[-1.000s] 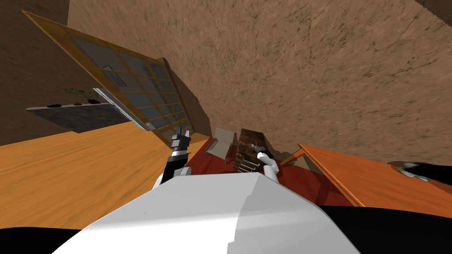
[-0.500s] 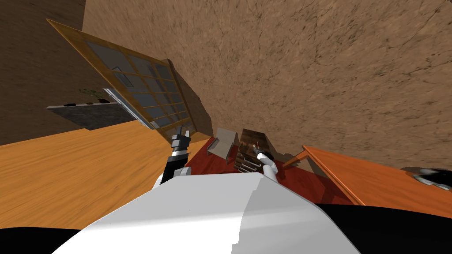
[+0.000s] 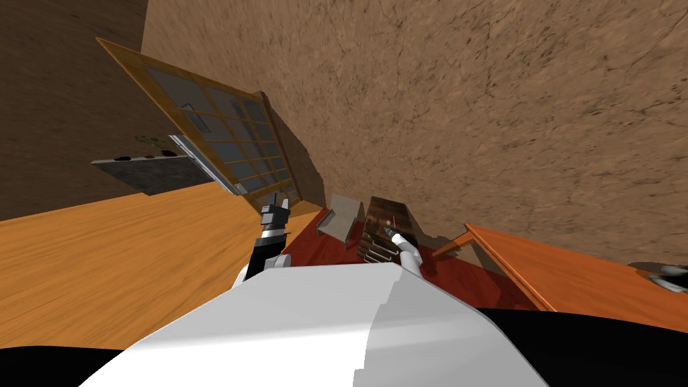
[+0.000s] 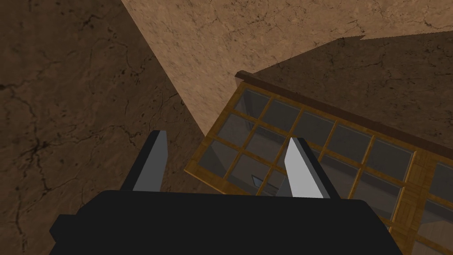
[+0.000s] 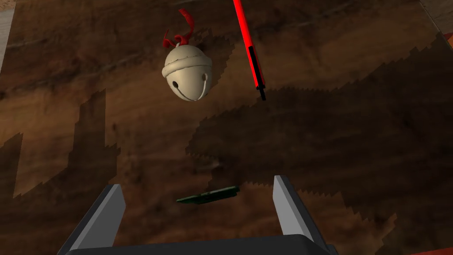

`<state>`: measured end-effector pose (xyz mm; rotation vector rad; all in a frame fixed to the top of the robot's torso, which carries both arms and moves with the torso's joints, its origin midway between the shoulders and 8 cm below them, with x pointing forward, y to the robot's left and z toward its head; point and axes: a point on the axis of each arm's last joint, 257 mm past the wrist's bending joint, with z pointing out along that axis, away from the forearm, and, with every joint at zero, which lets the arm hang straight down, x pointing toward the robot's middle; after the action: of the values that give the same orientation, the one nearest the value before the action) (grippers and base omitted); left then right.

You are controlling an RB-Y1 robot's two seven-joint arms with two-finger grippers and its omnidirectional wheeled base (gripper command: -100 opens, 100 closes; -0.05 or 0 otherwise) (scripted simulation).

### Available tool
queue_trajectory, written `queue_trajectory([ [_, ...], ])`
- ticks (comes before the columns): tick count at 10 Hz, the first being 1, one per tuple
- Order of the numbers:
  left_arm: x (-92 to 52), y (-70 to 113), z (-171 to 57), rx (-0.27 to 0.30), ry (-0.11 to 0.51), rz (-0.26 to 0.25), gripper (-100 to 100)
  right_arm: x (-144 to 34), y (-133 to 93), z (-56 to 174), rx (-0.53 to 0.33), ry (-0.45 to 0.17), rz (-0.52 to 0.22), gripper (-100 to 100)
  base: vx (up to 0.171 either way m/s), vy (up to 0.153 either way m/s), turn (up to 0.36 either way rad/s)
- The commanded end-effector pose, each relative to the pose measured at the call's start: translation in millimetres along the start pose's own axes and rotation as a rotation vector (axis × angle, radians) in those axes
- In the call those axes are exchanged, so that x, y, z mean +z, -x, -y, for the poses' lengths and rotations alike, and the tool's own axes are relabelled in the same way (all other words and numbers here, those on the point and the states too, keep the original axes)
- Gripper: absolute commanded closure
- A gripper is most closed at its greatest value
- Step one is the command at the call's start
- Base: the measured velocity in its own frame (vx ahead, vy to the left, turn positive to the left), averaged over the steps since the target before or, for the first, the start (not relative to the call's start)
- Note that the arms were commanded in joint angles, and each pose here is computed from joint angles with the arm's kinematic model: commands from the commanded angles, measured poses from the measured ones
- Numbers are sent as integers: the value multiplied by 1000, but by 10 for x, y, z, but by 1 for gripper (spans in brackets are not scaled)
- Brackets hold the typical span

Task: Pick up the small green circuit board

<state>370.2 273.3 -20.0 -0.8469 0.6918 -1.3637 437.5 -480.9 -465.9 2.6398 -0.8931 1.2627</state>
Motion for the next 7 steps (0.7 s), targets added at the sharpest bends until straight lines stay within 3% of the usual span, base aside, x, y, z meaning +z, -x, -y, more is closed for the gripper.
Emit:
queue_trajectory([
  [1, 0, 0, 0, 0, 0, 0, 0, 27, 67, -55, 55, 3, 30, -100, -16, 0, 36],
  [2, 0, 0, 0, 0, 0, 0, 0, 13, 39, -34, 32, 2, 17, -100, -8, -1, 5],
  [3, 0, 0, 0, 0, 0, 0, 0, 15, 48, -38, 38, 2, 21, 0, 0, 0, 0],
  [4, 0, 0, 0, 0, 0, 0, 0, 24, 46, -226, 59, 27, 18, -100, -25, -1, 259],
  [7, 1, -1, 0, 0, 0, 0, 0, 17, 33, -791, 126, 103, 5, -100, -72, -7, 371],
])
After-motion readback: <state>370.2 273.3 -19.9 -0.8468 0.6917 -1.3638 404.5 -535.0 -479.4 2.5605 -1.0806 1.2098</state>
